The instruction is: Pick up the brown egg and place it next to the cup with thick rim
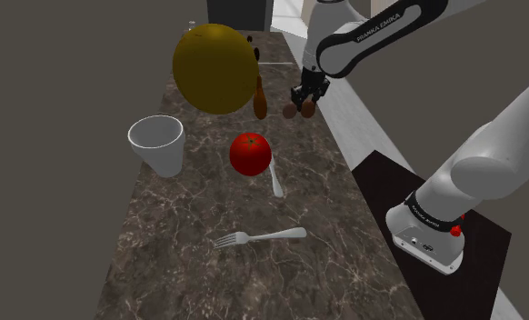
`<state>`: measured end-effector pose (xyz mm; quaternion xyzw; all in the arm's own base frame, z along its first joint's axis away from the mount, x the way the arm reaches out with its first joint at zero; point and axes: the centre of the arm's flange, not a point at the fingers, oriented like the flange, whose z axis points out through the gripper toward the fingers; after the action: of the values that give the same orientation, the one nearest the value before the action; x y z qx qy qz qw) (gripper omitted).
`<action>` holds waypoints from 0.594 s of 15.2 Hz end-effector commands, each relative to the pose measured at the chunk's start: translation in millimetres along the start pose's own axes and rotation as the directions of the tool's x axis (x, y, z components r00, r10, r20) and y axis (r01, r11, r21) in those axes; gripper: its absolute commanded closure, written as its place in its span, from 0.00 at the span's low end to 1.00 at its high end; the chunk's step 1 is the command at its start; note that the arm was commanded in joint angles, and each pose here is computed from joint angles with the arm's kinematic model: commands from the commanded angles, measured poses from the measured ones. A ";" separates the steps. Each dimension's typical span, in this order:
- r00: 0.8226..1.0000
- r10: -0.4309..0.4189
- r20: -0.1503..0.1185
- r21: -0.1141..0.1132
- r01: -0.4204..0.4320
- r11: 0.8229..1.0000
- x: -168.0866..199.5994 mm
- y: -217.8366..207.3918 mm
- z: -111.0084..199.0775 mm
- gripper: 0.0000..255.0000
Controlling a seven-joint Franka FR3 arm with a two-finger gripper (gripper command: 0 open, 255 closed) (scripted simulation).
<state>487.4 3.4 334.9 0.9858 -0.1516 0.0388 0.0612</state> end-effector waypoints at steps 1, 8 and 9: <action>1.000 -0.006 0.012 -0.003 0.006 1.000 -2.9 -2.2 5.2 1.00; 1.000 -0.006 0.012 -0.003 0.006 1.000 -4.3 -1.8 4.8 1.00; 1.000 -0.006 0.012 -0.003 0.006 1.000 -3.8 -1.2 -0.5 1.00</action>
<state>486.0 3.6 336.2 0.9860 -0.1508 0.0373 0.0614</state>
